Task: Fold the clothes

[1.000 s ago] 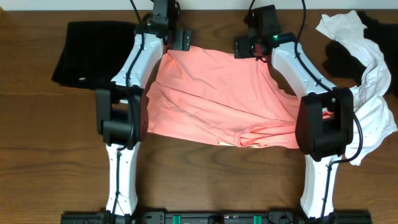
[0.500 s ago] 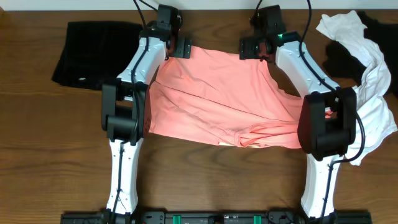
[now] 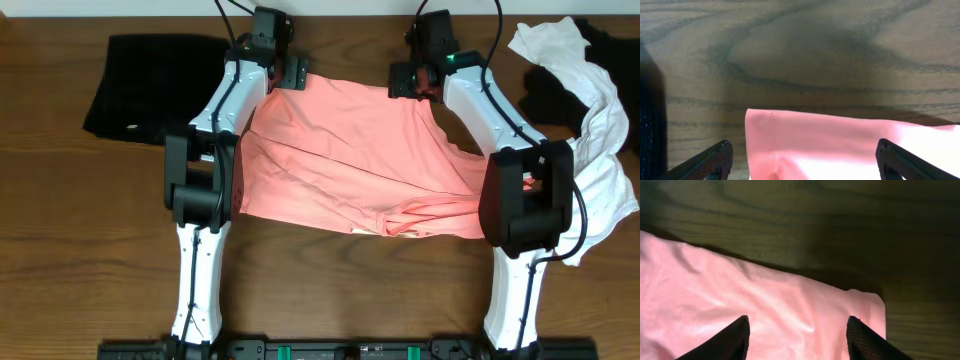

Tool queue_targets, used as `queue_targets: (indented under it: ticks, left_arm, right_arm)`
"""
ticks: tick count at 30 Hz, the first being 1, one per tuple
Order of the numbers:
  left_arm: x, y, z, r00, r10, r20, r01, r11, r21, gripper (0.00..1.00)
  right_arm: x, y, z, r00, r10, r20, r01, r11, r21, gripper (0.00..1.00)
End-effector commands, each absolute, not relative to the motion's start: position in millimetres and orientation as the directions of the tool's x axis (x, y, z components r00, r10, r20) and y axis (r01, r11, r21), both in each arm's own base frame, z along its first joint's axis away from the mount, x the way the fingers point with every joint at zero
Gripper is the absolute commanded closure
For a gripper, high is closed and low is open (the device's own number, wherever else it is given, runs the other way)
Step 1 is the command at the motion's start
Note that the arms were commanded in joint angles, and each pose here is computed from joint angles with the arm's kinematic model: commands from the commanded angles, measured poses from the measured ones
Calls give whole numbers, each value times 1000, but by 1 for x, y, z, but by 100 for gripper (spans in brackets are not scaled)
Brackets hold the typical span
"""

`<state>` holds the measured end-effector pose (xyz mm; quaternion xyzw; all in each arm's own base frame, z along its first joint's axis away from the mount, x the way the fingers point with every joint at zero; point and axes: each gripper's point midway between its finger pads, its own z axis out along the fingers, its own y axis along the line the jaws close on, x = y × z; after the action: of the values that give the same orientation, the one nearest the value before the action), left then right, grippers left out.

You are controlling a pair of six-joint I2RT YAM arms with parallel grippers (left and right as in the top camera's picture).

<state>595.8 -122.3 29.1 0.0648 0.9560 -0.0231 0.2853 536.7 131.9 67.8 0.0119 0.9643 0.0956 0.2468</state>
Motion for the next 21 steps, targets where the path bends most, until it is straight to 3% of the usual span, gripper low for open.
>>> queue_targets:
  ticks: [1,8,11,15,21]
  left_arm:
    - [596,-124,17,-832,121,-542,146,989,-3,11]
    - [594,-125,-2,-845,125,-520,147,989,-1,12]
    - [593,-127,-3,-846,128,-518,150,989,0,17]
    - [594,-132,-2,-840,133,-525,158,988,-1,43]
    - [594,-139,-1,-834,143,-533,169,986,-1,66]
  right_arm:
    - [535,127,60,-884,93,-458,7,983,186,41]
    - [534,120,57,-884,114,-453,42,985,166,42]
    - [534,117,56,-884,118,-452,49,986,162,43]
    - [534,114,55,-886,122,-448,54,985,161,44]
    - [531,112,39,-899,123,-421,63,986,154,45]
